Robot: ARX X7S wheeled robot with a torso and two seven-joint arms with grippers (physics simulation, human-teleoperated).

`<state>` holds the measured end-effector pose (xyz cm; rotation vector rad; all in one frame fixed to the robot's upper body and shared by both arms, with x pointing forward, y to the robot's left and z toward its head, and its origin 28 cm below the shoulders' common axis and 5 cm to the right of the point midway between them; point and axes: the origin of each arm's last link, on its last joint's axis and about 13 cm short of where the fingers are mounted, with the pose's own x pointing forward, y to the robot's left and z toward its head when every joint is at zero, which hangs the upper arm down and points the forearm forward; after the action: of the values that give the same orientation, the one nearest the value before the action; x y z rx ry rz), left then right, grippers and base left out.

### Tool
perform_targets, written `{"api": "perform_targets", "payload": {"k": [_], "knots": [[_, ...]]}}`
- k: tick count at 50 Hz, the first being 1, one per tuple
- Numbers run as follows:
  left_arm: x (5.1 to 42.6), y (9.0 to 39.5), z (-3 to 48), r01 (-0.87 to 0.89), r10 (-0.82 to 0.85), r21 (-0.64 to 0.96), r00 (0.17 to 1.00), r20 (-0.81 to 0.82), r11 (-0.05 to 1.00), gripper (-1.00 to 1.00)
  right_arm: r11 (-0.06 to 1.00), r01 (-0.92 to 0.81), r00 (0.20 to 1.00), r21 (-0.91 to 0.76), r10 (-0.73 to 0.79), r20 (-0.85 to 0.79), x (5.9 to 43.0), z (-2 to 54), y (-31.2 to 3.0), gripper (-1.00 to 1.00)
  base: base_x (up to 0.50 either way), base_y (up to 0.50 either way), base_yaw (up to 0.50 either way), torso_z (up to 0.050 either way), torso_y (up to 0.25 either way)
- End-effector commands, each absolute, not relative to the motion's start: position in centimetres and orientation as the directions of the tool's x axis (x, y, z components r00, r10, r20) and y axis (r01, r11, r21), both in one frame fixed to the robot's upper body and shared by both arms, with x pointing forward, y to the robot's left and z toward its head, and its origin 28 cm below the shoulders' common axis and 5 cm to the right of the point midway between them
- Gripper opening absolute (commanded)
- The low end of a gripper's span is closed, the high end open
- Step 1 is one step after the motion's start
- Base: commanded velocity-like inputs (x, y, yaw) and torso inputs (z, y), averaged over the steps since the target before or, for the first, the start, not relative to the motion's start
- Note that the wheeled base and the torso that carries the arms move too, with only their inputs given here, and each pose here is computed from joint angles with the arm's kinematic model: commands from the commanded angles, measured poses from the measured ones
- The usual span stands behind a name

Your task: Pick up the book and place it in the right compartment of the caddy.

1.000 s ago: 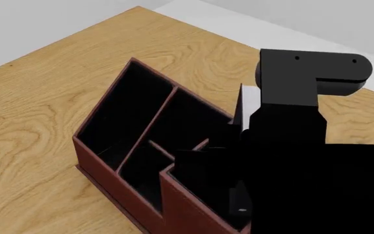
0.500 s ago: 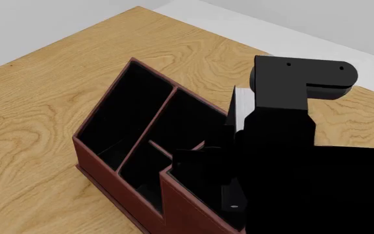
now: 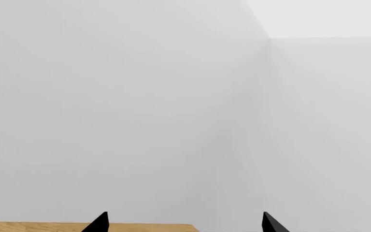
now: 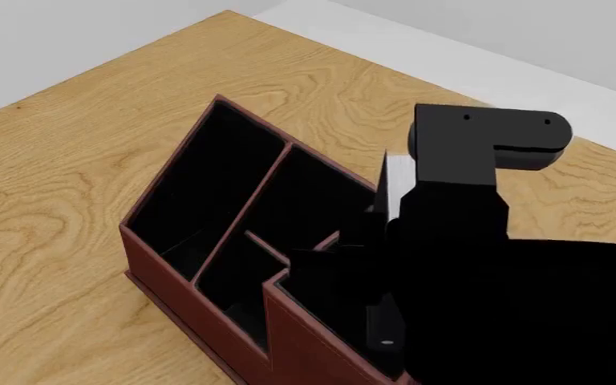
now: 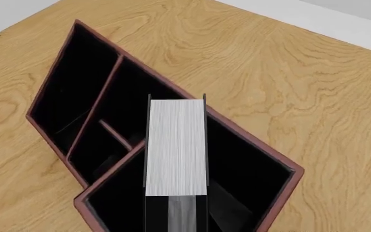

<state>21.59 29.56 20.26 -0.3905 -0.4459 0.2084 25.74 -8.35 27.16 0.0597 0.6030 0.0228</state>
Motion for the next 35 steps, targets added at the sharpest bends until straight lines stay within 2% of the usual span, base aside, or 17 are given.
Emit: {"api": "perform_targets", "payload": {"k": [1,35], "knots": [[21.7,29.4,20.2,-0.109,0.274,-0.404,0.885,0.377,0.908,1.00,0.999,-0.001,0.836,0.045,0.025,-0.548,26.4,27.1,-8.7,-1.00,0.00,0.00,0.00,0.000,0.010],[21.8,29.3,20.1,-0.110,0.271,-0.398,0.886,0.376,0.911,1.00,0.999,-0.004,0.793,0.044,0.030,-0.608,27.9,25.0,-8.6,-1.00,0.00,0.00,0.00,0.000,0.001]]}}
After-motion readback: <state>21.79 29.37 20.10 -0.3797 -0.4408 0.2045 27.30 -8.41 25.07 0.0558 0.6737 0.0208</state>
